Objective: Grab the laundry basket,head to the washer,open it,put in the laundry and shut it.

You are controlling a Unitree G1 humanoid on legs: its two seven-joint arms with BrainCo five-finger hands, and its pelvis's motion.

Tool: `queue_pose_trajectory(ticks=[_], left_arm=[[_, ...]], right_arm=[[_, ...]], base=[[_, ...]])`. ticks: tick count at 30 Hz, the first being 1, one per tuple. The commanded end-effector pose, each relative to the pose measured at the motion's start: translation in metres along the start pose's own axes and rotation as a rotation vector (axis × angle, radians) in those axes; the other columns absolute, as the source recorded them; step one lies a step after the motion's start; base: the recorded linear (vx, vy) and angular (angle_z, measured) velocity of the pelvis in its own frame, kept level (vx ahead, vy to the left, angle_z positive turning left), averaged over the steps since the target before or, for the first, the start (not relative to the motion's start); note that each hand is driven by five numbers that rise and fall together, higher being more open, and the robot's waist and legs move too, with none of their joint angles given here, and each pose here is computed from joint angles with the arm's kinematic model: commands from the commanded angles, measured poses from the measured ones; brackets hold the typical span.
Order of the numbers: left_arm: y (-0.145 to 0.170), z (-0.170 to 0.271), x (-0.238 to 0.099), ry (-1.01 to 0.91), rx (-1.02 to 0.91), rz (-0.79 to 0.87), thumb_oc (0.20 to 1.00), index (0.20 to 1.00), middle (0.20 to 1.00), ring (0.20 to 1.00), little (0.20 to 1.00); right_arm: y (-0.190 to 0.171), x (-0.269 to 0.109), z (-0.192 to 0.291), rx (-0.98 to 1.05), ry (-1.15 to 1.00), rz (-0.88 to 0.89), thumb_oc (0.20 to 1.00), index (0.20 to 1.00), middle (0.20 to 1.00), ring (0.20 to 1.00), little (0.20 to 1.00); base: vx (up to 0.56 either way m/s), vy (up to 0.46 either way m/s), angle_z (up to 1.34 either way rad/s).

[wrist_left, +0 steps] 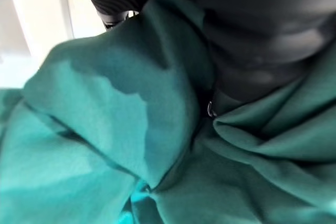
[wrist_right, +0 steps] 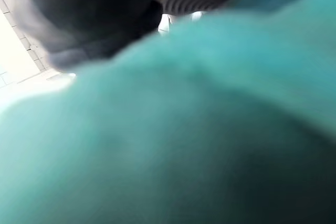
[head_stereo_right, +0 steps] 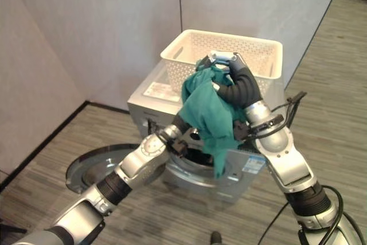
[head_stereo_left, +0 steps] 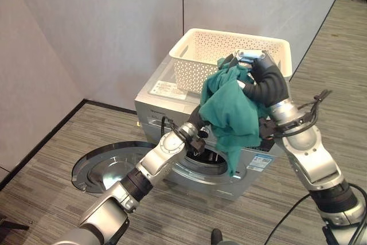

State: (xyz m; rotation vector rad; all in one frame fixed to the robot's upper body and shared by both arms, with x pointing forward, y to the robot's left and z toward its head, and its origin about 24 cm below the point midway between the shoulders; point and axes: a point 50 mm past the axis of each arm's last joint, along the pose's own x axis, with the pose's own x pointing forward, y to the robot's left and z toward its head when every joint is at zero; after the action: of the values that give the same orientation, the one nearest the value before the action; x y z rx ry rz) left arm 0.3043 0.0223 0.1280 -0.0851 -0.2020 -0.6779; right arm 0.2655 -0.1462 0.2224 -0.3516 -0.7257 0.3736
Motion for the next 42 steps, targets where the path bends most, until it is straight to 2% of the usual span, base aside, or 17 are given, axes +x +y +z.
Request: queue_pose_trajectory(ticks=[1,6,12,16,17,18,22,23,24,25,27,28,31,32,34,39,42], left_arm=[[0.010,0.030,0.011,-0.167,0.080,0.052,0.200,0.200,0.200,0.200,0.200],[0.019,0.028,0.008,-0.167,0.110,0.094,0.200,0.200,0.200,0.200,0.200],[0.032,0.023,-0.002,-0.158,0.108,0.151,0.200,0.200,0.200,0.200,0.200],[0.047,0.010,-0.019,-0.126,0.071,0.237,0.200,0.200,0.200,0.200,0.200],[0.046,0.010,-0.019,-0.123,0.072,0.236,0.200,0.200,0.200,0.200,0.200],[0.054,0.003,-0.030,-0.108,0.056,0.287,0.200,0.200,0.200,0.200,0.200],[0.070,-0.006,-0.059,-0.091,0.085,0.387,0.200,0.200,0.200,0.200,0.200],[0.074,-0.008,-0.068,-0.090,0.096,0.414,0.200,0.200,0.200,0.200,0.200],[0.073,-0.008,-0.068,-0.089,0.096,0.415,0.200,0.200,0.200,0.200,0.200],[0.079,-0.010,-0.078,-0.091,0.097,0.451,0.200,0.200,0.200,0.200,0.200],[0.083,-0.009,-0.083,-0.095,0.105,0.473,0.200,0.200,0.200,0.200,0.200],[0.087,-0.012,-0.088,-0.087,0.104,0.504,0.200,0.200,0.200,0.200,0.200],[0.090,-0.017,-0.096,-0.077,0.087,0.536,0.200,0.200,0.200,0.200,0.200],[0.090,-0.018,-0.096,-0.076,0.087,0.537,0.200,0.200,0.200,0.200,0.200],[0.088,-0.021,-0.103,-0.067,0.062,0.537,0.200,0.200,0.200,0.200,0.200],[0.078,-0.031,-0.109,-0.044,-0.022,0.520,0.200,0.200,0.200,0.200,0.200],[0.065,-0.045,-0.113,0.005,-0.113,0.477,0.200,0.200,0.200,0.200,0.200]], right_arm=[[-0.001,0.000,-0.001,0.085,-0.022,0.008,1.000,1.000,1.000,1.000,1.000],[-0.006,-0.008,-0.009,0.123,0.035,0.039,1.000,1.000,1.000,1.000,1.000],[-0.025,-0.022,-0.018,0.181,0.072,-0.095,1.000,1.000,1.000,1.000,1.000],[-0.048,-0.048,-0.023,0.283,0.024,-0.395,1.000,1.000,1.000,1.000,1.000],[-0.047,-0.049,-0.023,0.284,0.025,-0.397,1.000,1.000,1.000,1.000,1.000],[-0.056,-0.065,-0.028,0.301,0.027,-0.544,1.000,1.000,1.000,1.000,1.000],[-0.071,-0.108,-0.041,0.032,0.198,-0.759,1.000,1.000,1.000,1.000,1.000],[-0.076,-0.125,-0.050,-0.106,0.314,-0.777,1.000,1.000,1.000,1.000,1.000],[-0.076,-0.125,-0.050,-0.106,0.315,-0.777,1.000,1.000,1.000,1.000,1.000],[-0.083,-0.152,-0.063,-0.290,0.484,-0.791,1.000,1.000,1.000,1.000,1.000],[-0.084,-0.164,-0.069,-0.341,0.554,-0.791,1.000,1.000,1.000,1.000,1.000],[-0.082,-0.192,-0.087,-0.313,0.690,-0.862,1.000,1.000,1.000,1.000,1.000],[-0.058,-0.251,-0.122,-0.249,1.014,-0.859,1.000,1.000,1.000,1.000,1.000],[-0.058,-0.251,-0.123,-0.248,1.014,-0.858,1.000,1.000,1.000,1.000,1.000],[-0.026,-0.295,-0.142,-0.114,1.240,-0.889,1.000,1.000,1.000,1.000,1.000],[0.028,-0.337,-0.157,0.046,1.530,-0.802,1.000,1.000,1.000,1.000,1.000],[0.078,-0.355,-0.165,0.238,1.706,-0.718,1.000,1.000,1.000,1.000,1.000]], base=[[0.00,0.000,0.00],[0.00,-0.003,-0.01],[0.00,0.000,0.00],[0.02,0.001,-0.05],[0.02,0.000,-0.08],[0.03,0.000,-0.10],[0.01,0.001,-0.01],[0.00,0.000,0.00],[0.00,0.000,0.00],[0.03,-0.002,0.01],[0.00,0.000,0.00],[0.00,0.000,0.00],[0.00,0.000,0.00],[0.00,0.000,0.00],[0.00,0.000,0.00],[0.00,-0.001,-0.01],[-0.06,0.001,0.04]])
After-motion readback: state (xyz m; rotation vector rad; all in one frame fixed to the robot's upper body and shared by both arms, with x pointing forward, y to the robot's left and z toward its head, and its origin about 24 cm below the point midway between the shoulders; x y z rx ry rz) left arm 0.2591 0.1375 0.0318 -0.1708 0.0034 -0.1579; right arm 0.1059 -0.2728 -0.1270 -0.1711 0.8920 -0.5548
